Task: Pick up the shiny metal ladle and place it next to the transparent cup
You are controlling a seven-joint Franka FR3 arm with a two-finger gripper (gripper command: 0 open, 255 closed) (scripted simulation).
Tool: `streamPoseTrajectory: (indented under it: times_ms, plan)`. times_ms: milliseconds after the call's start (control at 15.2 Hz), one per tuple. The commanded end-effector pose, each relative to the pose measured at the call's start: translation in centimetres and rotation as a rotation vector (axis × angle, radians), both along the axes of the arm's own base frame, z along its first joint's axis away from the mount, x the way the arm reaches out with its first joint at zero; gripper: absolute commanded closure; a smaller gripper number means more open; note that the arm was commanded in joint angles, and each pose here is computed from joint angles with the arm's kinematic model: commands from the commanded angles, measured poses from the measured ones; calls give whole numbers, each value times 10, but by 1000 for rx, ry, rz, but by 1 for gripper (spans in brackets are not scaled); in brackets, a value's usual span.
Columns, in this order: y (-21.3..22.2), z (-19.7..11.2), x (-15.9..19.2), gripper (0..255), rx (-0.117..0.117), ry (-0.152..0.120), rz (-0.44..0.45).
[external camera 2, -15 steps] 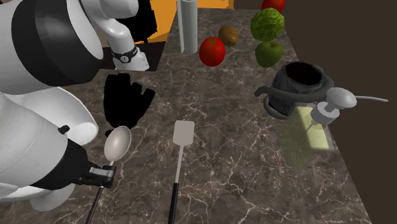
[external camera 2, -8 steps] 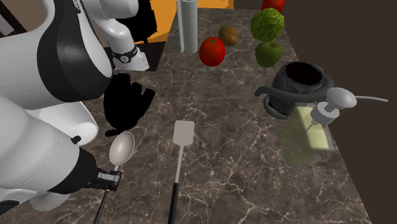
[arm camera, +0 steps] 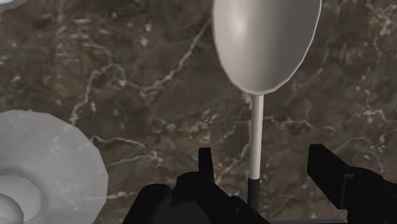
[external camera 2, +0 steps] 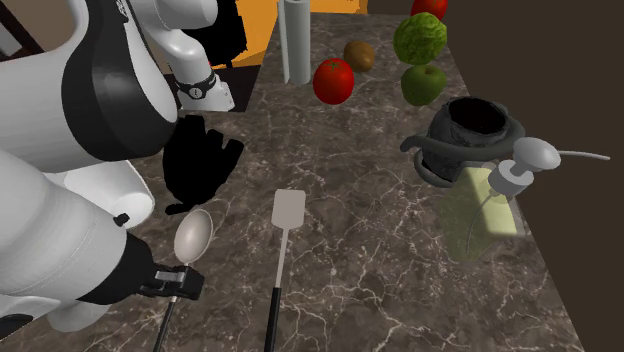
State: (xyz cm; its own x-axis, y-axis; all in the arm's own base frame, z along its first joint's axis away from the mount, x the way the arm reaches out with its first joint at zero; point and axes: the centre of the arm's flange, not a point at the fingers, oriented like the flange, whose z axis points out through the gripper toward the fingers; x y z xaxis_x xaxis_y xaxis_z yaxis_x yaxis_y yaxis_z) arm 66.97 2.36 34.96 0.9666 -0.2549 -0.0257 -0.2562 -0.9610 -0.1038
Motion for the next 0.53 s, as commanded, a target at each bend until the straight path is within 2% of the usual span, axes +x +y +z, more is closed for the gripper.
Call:
streamPoseTrajectory:
  times_ms: [0,198,462]
  plan:
    - [0,0,0,0,0,0,0]
    - [0,0,0,0,0,0,0]
    - [-5,50,0,0,0,0,0]
